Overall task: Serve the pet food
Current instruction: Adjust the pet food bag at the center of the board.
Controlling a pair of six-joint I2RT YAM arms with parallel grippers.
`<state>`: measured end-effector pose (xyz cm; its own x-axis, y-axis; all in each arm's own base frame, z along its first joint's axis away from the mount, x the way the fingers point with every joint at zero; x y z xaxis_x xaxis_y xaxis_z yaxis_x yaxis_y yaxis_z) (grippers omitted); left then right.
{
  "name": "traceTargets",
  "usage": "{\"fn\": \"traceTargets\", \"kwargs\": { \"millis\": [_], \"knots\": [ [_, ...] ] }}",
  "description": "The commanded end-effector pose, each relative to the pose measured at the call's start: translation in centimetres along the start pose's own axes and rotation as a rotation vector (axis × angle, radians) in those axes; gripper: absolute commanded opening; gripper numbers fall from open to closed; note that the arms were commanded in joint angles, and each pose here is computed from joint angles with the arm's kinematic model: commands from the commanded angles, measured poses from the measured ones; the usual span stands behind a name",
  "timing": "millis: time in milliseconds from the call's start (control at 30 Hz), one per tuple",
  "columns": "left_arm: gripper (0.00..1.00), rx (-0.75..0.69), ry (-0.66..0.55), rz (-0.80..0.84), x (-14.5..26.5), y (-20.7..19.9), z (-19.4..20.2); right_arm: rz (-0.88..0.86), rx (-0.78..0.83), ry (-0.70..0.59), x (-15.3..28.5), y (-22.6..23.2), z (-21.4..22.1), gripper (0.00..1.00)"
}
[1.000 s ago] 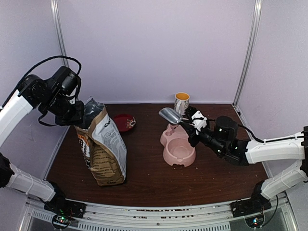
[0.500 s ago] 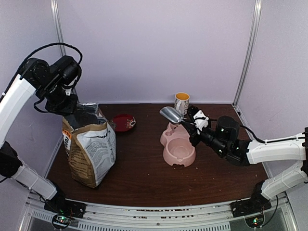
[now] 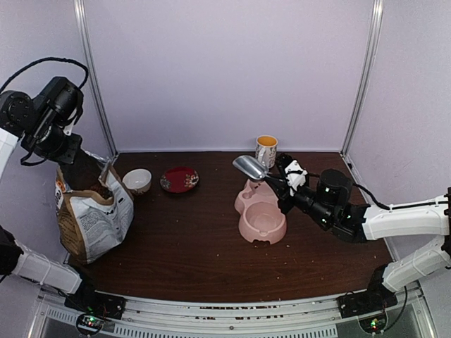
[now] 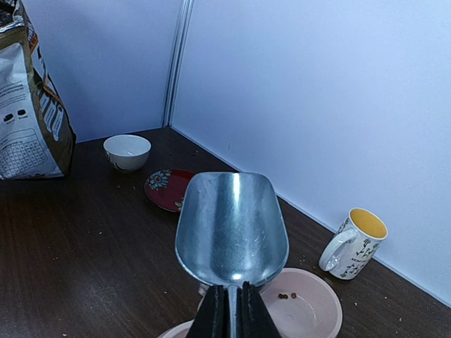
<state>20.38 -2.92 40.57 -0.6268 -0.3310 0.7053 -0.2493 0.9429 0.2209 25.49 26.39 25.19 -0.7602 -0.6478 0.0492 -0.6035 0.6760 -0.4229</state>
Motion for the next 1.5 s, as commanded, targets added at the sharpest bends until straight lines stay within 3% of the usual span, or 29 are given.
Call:
{"fn": "traceTargets", "kwargs": {
  "millis": [0, 300, 533, 1067, 1467],
  "knots": [
    [0.0, 0.087, -0.242, -0.196, 3.9, 6.0, -1.4, -0.014, -0.025, -0.029, -0.5, -0.2, -1.0, 0.0],
    [0.0, 0.036, -0.267, -0.384, 2.0, 6.4, -2.4, -0.05, -0.073, -0.041, -1.9, 0.2, -1.9, 0.0],
    [0.0, 0.079, -0.276, -0.496, 1.0, 7.9, -4.4, -0.089, -0.118, -0.059, -3.0, 0.6, -2.5, 0.0],
    [0.0, 0.11, -0.082, -0.24, -4.9, 1.4, -0.2, -0.063, -0.076, 0.02, -2.3, 0.8, -0.3, 0.0],
    [0.0, 0.052, -0.008, -0.119, -5.2, -4.2, 1.7, -0.05, -0.076, 0.028, -1.4, 0.7, 0.3, 0.0]
  ]
}}
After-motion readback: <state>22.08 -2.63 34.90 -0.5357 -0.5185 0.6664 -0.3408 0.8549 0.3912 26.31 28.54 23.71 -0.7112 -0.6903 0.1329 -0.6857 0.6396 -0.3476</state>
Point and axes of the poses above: each gripper's point midway between its finger pads, its own x axis back along the fingers, its own y axis along the line the jaws close on, z = x × y, the point moved 5 cm from there along x, back along the fingers, and after that the axes turned 13 degrees about x, right-handed, at the moved point
